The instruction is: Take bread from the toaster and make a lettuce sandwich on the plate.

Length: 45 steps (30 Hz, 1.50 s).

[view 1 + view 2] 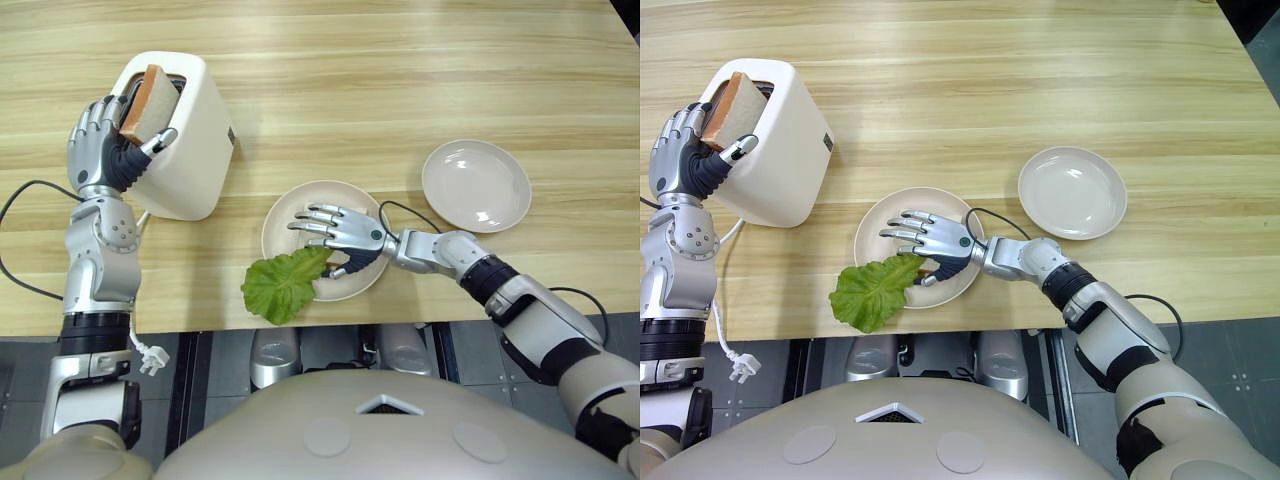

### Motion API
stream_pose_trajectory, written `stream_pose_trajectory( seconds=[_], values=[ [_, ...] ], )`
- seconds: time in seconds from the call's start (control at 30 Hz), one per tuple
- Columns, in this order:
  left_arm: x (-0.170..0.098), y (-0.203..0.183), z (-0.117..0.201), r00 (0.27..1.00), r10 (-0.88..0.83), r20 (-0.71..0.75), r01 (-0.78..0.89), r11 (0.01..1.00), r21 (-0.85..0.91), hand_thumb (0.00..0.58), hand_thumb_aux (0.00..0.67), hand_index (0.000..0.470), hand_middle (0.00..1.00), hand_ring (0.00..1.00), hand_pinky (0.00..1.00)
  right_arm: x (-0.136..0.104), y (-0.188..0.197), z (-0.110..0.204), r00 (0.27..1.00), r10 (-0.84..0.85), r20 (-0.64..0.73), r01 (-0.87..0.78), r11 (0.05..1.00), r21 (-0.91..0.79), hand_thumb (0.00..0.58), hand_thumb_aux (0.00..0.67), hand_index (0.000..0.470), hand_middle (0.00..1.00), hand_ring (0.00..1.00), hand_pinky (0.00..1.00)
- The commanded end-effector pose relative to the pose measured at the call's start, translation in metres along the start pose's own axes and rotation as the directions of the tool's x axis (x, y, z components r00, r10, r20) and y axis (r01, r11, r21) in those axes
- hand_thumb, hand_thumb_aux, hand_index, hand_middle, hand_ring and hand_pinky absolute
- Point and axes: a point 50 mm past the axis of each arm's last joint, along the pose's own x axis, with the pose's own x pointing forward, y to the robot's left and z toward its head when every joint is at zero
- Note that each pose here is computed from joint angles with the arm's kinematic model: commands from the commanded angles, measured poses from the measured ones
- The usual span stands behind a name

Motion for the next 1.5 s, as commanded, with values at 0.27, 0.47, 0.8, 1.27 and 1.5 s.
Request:
stream_pose_trajectory(
  seconds=[0.27, 0.47, 0.8, 1.27, 1.5],
  values=[
    [0.001, -0.015, -0.001, 0.999, -0.045, -0.002, 0.045, 0.999, -0.017, 0.000, 0.000, 0.000, 0.00, 0.00, 0.00, 0.006, -0.001, 0.005, 0.999, -0.035, 0.018, 0.034, 0.999, 0.029, 0.512, 0.441, 0.303, 0.00, 0.00, 0.00],
    [0.002, -0.019, -0.003, 0.999, -0.053, -0.005, 0.053, 0.998, -0.016, 0.000, 0.000, 0.000, 0.00, 0.00, 0.00, 0.008, -0.001, 0.008, 0.999, -0.045, 0.023, 0.044, 0.998, 0.051, 0.505, 0.428, 0.294, 0.00, 0.00, 0.00],
    [0.002, -0.023, -0.004, 0.998, -0.067, -0.007, 0.067, 0.998, -0.018, 0.000, 0.000, 0.000, 0.00, 0.00, 0.00, 0.009, -0.005, 0.013, 0.997, -0.072, 0.030, 0.070, 0.995, 0.072, 0.005, 0.003, 0.002, 0.00, 0.00, 0.00],
    [0.000, -0.028, -0.004, 0.995, -0.096, -0.006, 0.096, 0.995, -0.028, 0.000, 0.000, 0.000, 0.00, 0.00, 0.00, 0.010, -0.005, 0.016, 0.997, -0.073, 0.032, 0.069, 0.992, 0.105, 0.458, 0.363, 0.249, 0.00, 0.00, 0.00],
    [0.000, -0.030, -0.004, 0.995, -0.103, -0.007, 0.103, 0.994, -0.034, 0.000, 0.000, 0.000, 0.00, 0.00, 0.00, 0.009, -0.003, 0.016, 0.997, -0.068, 0.025, 0.065, 0.992, 0.110, 0.517, 0.449, 0.308, 0.00, 0.00, 0.00]
  ],
)
